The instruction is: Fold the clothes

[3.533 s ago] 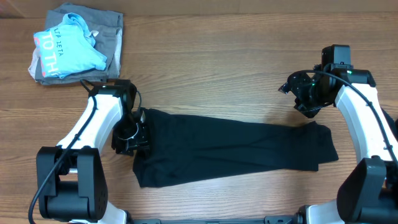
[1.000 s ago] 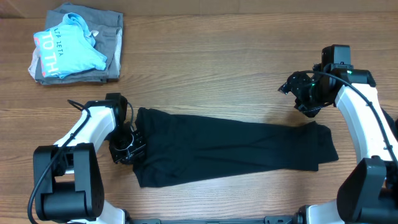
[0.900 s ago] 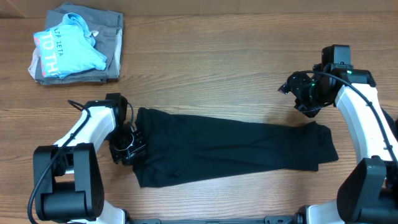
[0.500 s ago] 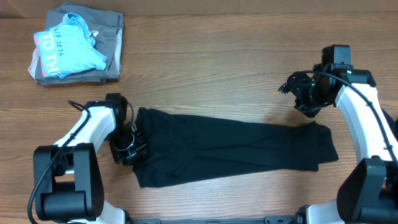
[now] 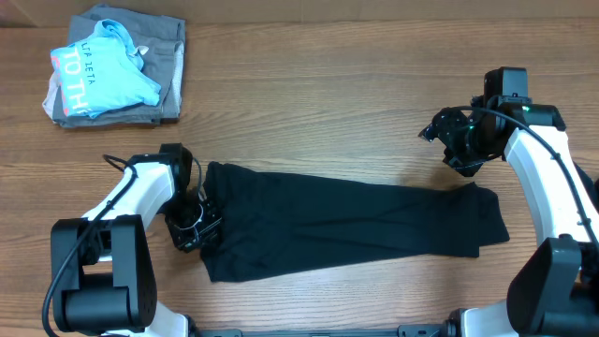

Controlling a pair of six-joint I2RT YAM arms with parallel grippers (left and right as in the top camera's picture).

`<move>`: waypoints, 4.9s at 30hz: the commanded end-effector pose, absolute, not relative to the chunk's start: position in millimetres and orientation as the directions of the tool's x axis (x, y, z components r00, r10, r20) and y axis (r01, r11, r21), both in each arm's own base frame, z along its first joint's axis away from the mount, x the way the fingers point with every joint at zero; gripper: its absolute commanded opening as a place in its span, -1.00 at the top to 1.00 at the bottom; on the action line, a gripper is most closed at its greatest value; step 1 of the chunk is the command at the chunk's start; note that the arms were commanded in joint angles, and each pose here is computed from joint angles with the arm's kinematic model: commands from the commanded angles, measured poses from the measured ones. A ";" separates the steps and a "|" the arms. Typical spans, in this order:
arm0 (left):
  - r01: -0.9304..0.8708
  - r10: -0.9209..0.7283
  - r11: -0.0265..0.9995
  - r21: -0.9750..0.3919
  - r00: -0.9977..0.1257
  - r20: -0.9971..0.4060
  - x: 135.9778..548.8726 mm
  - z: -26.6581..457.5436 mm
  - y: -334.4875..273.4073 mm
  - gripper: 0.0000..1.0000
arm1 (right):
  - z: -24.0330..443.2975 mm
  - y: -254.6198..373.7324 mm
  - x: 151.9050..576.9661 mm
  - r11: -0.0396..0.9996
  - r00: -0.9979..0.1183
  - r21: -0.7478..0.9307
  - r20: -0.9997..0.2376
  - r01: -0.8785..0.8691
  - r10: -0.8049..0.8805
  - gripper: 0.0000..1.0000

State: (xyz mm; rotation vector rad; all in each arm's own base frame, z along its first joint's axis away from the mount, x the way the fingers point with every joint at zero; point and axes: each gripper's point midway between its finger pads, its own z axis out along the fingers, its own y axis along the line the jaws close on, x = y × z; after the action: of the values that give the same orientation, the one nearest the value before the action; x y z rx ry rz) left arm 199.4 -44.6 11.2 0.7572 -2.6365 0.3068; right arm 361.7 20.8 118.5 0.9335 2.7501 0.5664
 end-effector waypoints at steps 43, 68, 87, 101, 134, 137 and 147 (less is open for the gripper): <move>-0.436 -0.350 0.900 0.011 -0.707 0.614 153.3 71.4 -30.1 -0.84 | 122.4 21.3 359.4 0.735 -0.790 0.415 -0.060 0.536 0.610 -0.56; -0.081 -0.040 0.969 -0.234 -0.984 0.176 260.4 60.7 -117.8 0.92 | 70.0 16.3 265.3 0.692 -0.704 0.139 0.212 0.708 0.678 0.92; -0.093 -0.063 0.991 -0.093 -0.955 0.291 260.7 -13.4 -118.0 0.92 | 29.4 16.7 237.3 0.681 -0.679 0.091 0.245 0.727 0.692 0.89; -0.327 -0.322 0.945 0.015 -0.920 0.225 291.7 -28.8 -30.5 0.92 | 10.9 17.6 254.6 0.671 -0.691 0.163 0.183 0.723 0.699 0.82; -0.701 -0.689 0.713 0.016 -0.695 0.206 295.1 -4.0 94.1 0.92 | 25.7 -8.0 325.7 0.633 -0.643 0.114 0.093 0.766 0.761 0.92; -0.699 -0.688 0.715 0.005 -0.702 0.183 308.7 33.3 98.0 0.81 | 72.1 -24.6 344.2 0.604 -0.616 0.142 0.060 0.784 0.786 0.92; -0.546 -0.551 0.805 -0.231 -0.833 0.049 341.7 138.3 62.6 -0.32 | 145.1 -39.6 345.7 0.735 -0.766 0.279 0.003 0.617 0.642 -1.00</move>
State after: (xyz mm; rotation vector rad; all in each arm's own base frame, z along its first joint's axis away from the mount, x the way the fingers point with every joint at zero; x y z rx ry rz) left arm 322.2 92.2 89.3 1.0944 -2.8165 0.1584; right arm 343.1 -41.6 123.3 1.2487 2.8282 0.3465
